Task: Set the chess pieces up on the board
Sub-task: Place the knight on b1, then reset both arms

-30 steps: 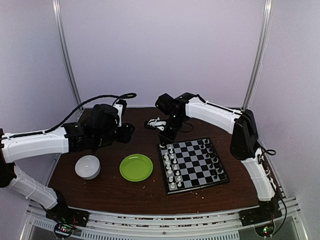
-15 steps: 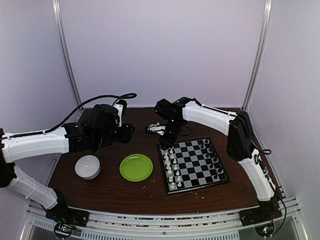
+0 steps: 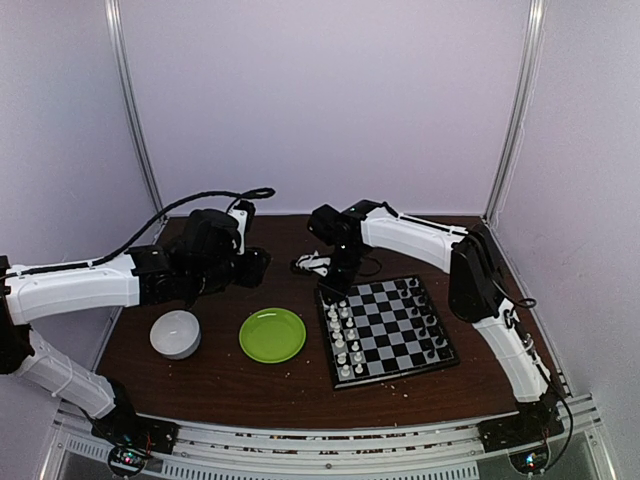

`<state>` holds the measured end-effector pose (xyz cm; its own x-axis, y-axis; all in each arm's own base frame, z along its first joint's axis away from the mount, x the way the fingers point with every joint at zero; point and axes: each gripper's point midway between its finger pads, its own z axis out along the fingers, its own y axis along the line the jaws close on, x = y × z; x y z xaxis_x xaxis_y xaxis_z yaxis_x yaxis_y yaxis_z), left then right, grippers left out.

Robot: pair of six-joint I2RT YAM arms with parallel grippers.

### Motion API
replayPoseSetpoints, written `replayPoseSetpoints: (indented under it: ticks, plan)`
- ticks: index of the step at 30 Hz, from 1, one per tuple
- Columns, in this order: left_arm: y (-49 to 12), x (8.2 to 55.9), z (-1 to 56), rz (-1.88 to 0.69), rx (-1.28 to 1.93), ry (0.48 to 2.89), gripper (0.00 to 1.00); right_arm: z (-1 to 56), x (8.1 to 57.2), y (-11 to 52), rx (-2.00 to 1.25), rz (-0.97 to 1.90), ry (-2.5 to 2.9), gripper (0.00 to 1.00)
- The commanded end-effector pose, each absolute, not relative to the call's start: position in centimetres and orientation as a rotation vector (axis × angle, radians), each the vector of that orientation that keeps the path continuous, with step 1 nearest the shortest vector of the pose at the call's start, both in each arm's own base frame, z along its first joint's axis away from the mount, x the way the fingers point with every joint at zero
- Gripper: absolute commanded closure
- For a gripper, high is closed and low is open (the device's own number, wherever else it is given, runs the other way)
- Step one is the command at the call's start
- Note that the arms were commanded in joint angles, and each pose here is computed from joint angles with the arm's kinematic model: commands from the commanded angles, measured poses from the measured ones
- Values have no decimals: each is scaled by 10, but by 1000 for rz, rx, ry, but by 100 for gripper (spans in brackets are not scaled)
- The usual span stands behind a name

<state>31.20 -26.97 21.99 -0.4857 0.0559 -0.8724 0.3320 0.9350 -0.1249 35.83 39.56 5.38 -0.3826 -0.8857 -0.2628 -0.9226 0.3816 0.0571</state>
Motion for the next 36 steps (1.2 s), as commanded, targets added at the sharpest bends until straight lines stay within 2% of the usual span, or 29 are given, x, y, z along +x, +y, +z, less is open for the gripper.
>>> replayPoseSetpoints:
  ticks: [1,6,11,17,27,36]
  plan:
    - [-273,320,233,-359,258,2013,57,51,361,394,-1628,245,2450,92]
    - [-274,321,233,-352,265,2011,57,52,362,393,-1621,230,2453,83]
    - [-277,322,230,-349,276,2018,57,63,364,393,-1604,231,2437,79]
    - [-279,323,228,-342,285,2021,57,91,363,394,-1582,262,2399,77]
    - [-278,329,235,-275,317,2037,56,173,361,380,-1491,308,2295,75]
    - [-253,331,248,-173,327,2071,42,241,354,318,-1324,283,2238,73]
